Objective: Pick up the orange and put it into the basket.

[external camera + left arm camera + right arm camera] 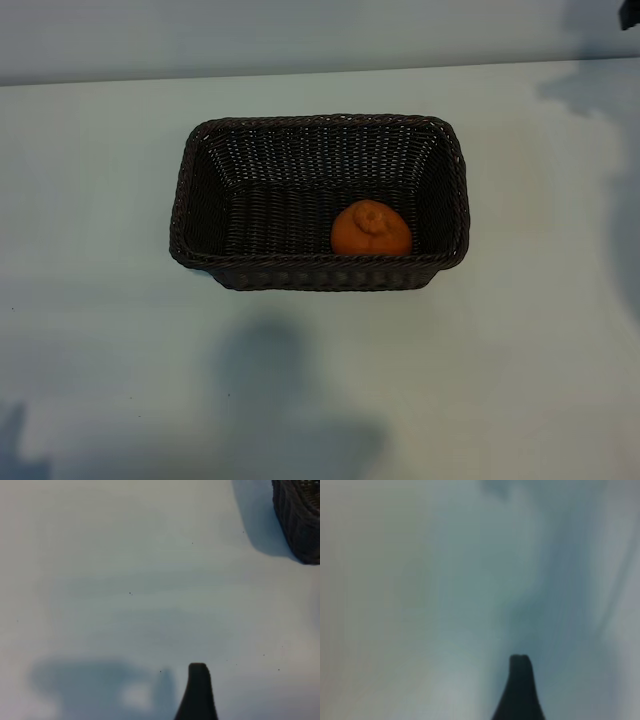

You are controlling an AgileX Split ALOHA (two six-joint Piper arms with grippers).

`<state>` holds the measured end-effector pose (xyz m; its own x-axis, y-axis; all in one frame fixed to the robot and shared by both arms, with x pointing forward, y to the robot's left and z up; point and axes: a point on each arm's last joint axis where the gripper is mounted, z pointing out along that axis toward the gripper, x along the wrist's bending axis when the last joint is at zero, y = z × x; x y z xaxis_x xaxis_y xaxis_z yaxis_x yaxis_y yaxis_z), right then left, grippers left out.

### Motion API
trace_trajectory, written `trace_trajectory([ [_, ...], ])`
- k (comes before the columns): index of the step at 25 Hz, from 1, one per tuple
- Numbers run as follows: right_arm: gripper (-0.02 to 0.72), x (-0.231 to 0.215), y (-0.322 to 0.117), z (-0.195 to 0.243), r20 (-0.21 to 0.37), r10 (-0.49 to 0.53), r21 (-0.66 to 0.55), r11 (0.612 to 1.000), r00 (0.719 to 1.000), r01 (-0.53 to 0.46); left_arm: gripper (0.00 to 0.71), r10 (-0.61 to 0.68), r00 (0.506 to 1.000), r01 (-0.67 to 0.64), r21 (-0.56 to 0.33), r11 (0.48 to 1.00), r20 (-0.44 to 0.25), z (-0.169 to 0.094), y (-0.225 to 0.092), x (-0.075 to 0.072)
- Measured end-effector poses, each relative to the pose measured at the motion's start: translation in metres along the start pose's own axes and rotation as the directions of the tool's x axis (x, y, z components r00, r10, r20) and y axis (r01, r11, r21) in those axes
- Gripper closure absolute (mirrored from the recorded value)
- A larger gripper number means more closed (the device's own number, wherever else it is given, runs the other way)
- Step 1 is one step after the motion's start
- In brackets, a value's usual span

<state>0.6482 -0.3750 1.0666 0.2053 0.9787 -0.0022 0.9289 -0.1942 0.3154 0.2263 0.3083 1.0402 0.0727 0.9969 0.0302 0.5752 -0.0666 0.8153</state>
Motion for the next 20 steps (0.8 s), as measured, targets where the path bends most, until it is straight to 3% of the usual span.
trace_trajectory([
  [13, 0.168, -0.009, -0.02, -0.088, -0.025, 0.017, -0.143, 0.989, 1.0, -0.021, 0.118, 0.0, 1.0, 0.0, 0.0, 1.0, 0.0, 0.0, 0.0, 0.0],
  [20, 0.168, -0.008, -0.057, -0.174, -0.037, 0.02, -0.332, 0.943, 0.999, -0.031, 0.118, 0.0, 1.0, 0.0, 0.0, 1.0, 0.0, 0.0, 0.0, 0.0],
])
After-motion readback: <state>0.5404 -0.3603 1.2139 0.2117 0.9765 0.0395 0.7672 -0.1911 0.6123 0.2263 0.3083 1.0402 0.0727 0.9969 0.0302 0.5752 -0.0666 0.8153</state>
